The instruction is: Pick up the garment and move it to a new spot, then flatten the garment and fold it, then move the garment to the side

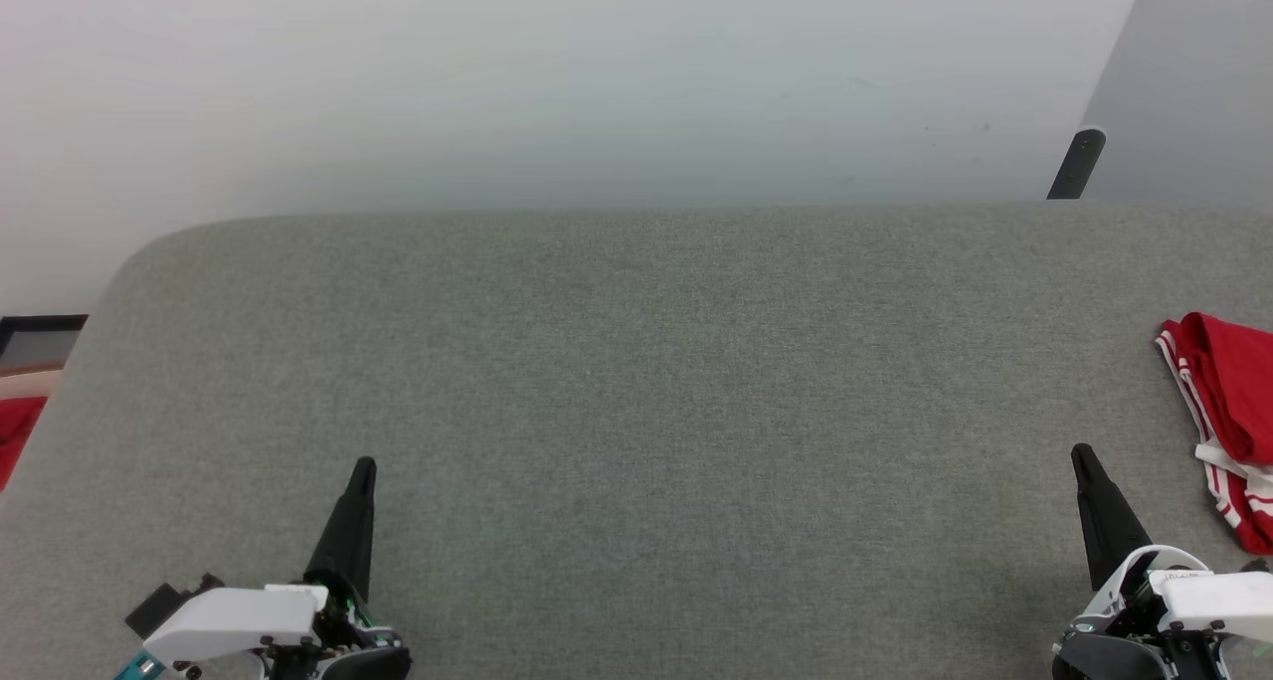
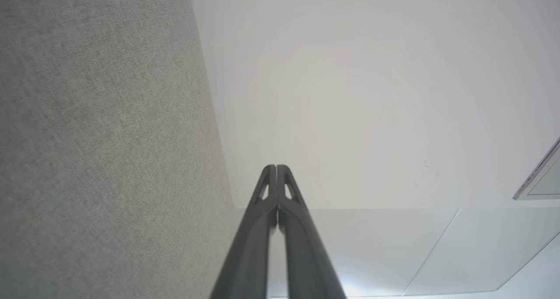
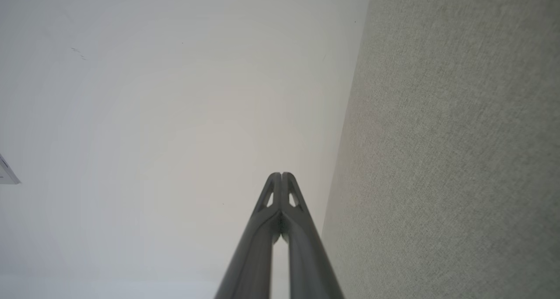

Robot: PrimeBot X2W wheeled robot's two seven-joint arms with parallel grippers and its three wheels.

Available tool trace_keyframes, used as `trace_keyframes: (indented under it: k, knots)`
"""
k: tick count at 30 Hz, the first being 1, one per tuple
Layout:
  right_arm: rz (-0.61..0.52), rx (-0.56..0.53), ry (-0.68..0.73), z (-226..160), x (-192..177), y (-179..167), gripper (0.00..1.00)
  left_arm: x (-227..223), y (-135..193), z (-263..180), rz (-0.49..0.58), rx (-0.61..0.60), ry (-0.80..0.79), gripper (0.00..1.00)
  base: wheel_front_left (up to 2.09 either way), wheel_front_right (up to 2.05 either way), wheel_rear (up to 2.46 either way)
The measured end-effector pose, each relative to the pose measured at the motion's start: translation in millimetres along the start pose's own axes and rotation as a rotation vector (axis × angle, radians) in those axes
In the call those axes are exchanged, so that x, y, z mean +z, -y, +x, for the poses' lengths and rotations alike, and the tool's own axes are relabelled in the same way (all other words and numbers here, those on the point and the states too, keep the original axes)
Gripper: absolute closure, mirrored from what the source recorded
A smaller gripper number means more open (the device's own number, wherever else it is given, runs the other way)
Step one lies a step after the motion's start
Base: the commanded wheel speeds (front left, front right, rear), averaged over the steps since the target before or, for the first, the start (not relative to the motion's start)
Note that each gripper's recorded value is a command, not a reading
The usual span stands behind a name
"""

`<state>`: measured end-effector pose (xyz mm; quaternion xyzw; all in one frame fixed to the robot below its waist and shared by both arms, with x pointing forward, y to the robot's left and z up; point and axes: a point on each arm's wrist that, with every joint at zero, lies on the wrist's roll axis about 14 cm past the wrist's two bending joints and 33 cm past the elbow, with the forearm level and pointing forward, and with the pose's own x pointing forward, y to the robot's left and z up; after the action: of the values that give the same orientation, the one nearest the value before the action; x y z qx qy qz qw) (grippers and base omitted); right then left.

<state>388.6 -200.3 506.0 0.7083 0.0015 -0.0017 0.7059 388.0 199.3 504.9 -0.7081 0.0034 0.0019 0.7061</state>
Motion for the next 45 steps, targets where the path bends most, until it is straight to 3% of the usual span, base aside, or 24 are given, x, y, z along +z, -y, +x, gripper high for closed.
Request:
trace_keyframes:
  k: [45]
  knots:
    - [0.001,0.0,0.0,-0.1,0.1,0.1,1.0,-0.1,0.1,0.0,0.0,0.0,0.0,1.0,0.0,0.0,0.0]
